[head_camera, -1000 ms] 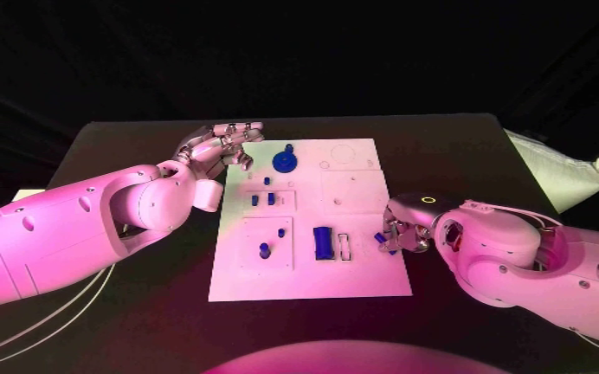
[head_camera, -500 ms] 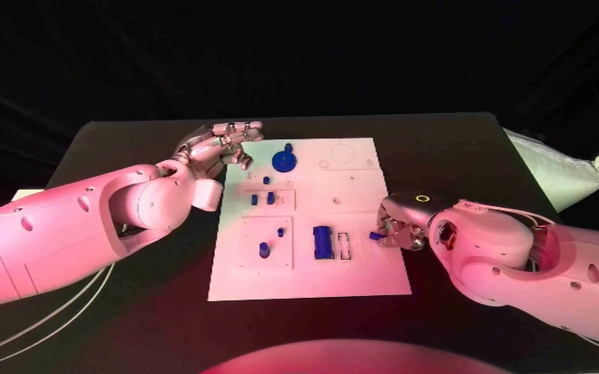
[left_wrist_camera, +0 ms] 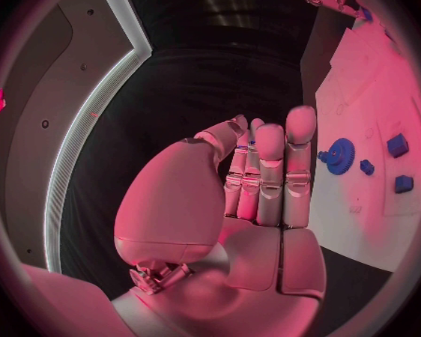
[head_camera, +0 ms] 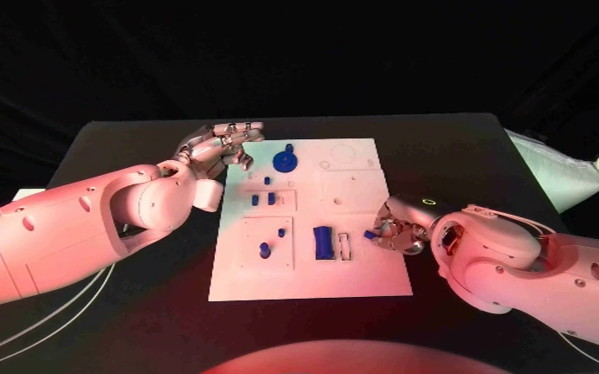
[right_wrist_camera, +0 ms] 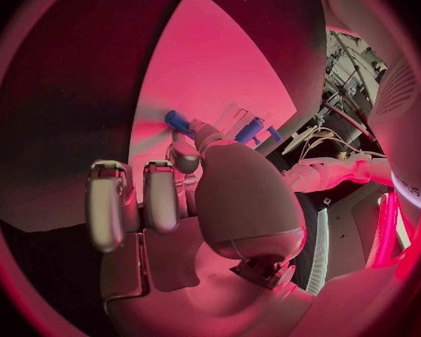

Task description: Assemble the parts on the task board

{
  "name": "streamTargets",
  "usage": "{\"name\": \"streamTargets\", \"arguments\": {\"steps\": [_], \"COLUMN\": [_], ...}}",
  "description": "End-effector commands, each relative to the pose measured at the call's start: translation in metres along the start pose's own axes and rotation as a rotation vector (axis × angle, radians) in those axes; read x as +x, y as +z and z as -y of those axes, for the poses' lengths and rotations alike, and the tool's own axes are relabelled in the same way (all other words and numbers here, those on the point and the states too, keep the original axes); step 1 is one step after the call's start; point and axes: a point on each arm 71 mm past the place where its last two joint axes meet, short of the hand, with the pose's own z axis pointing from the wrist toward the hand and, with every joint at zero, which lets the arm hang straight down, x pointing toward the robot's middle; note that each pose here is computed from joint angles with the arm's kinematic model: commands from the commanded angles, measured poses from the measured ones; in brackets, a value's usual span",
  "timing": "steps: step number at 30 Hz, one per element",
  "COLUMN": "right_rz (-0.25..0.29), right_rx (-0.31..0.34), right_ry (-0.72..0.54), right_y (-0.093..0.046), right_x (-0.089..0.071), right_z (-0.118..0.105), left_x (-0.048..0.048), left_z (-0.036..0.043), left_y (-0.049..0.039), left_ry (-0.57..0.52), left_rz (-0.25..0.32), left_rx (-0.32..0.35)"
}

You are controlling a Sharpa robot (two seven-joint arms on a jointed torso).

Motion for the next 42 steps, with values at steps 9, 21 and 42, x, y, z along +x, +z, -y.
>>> {"name": "streamTargets", "arguments": {"steps": [9,21,42], "right_rz": [-0.096,-0.150,-0.170], "right_rx": [0.088,0.064,0.052], "right_ry": [0.420,0.448,0.360], "right_y": [-0.003,0.002,0.010], "right_x": [0.004,0.009,0.012], "right_z": [-0.002,-0.016,-0.024], "left_x": [0.0041,0.0050,0.0051], "left_z": [0.0004,0.0003,0.0003], "left_y": [0.0006,0.0005,-0.0003], "left_ry": [-0.002,-0.001,0.002], "left_rz": [-0.027,-0.030,-0.034], "left_rx": [0.009,0.008,0.005]}}
